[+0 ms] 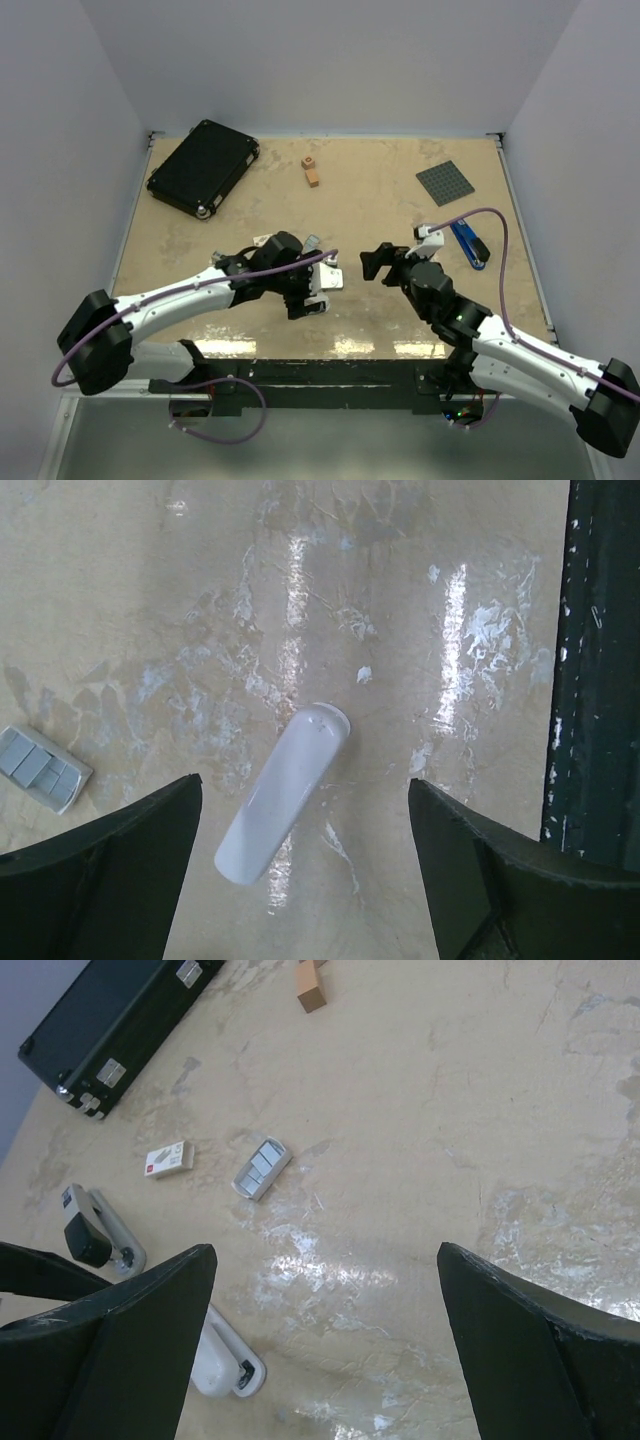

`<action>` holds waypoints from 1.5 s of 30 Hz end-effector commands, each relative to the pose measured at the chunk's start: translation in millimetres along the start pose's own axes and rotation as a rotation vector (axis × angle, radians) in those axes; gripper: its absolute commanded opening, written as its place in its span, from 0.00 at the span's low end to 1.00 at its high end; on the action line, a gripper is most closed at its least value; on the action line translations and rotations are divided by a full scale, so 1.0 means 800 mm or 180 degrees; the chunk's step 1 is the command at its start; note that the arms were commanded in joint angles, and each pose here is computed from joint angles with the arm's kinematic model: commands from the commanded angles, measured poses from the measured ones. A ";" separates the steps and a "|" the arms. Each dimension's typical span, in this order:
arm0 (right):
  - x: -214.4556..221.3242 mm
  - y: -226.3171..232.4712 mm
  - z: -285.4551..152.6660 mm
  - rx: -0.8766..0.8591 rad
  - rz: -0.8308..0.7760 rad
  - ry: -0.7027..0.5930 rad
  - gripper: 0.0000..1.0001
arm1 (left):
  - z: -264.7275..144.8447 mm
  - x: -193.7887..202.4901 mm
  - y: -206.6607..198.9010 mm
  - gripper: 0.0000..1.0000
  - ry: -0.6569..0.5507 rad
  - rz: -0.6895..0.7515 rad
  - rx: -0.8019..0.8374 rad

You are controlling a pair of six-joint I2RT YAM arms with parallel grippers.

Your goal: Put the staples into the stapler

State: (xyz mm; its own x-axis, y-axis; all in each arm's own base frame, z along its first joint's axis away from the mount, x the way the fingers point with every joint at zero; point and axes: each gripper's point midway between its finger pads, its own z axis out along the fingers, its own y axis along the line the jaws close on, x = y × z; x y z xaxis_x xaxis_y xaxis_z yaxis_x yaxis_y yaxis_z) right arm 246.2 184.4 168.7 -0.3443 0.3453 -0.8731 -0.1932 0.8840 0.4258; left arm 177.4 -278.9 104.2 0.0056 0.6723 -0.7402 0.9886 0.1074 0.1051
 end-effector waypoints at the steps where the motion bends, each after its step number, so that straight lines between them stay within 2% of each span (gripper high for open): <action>1: -0.017 0.005 -0.001 -0.0028 0.0275 -0.0228 0.97 | 0.013 -0.011 0.003 0.88 0.0141 0.0510 0.0149; 10: -0.011 -0.002 -0.002 -0.0025 0.0276 -0.0250 0.96 | 0.052 0.006 0.005 0.70 0.0383 0.0499 0.0360; 14: -0.006 0.002 0.001 -0.0062 0.0266 -0.0210 0.96 | 0.070 0.016 0.005 0.53 0.0442 0.0474 0.0427; 16: -0.002 0.003 0.003 -0.0072 0.0245 -0.0173 0.96 | 0.074 0.018 0.004 0.52 0.0465 0.0464 0.0459; 22: 0.008 0.018 0.007 -0.0277 0.0104 -0.0076 0.95 | 0.077 0.013 0.004 0.20 0.0392 0.0344 0.0440; 26: 0.014 0.045 0.012 -0.0592 -0.0069 0.0063 0.95 | 0.067 -0.001 -0.005 0.03 0.0193 -0.0063 0.0358; 31: 0.029 0.069 0.011 -0.0859 -0.0091 0.0290 0.94 | 0.043 -0.038 0.018 0.00 -0.0471 -0.0512 -0.0285; 32: 0.027 0.072 0.012 -0.0885 -0.0078 0.0297 0.94 | 0.042 -0.019 0.017 0.00 -0.0452 -0.0744 -0.0427; 34: 0.034 0.076 0.014 -0.0915 -0.0044 0.0379 0.93 | 0.022 -0.039 0.033 0.00 -0.0806 -0.0848 -0.0732; 35: 0.033 0.080 0.015 -0.0938 -0.0015 0.0381 0.93 | 0.019 -0.021 0.036 0.00 -0.0797 -0.0961 -0.0906; 37: 0.040 0.086 0.017 -0.0986 0.0033 0.0480 0.90 | -0.004 -0.044 0.044 0.00 -0.1227 -0.1142 -0.1101; 40: 0.048 0.097 0.023 -0.1018 0.0184 0.0594 0.88 | -0.027 -0.052 0.045 0.00 -0.1709 -0.1321 -0.1247; 45: 0.061 0.124 0.023 -0.1315 0.0353 0.0774 0.83 | -0.041 -0.056 0.047 0.00 -0.2037 -0.1446 -0.1343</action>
State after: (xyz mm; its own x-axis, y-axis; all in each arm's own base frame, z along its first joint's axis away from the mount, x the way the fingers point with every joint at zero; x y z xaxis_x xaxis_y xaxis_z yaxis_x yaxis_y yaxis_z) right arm 230.4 265.7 128.7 -0.5661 0.2373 -0.7895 -0.4065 0.7528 0.5177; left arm 193.9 -272.3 111.0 -0.2233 0.2342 -0.9462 0.8226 0.5660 -0.0540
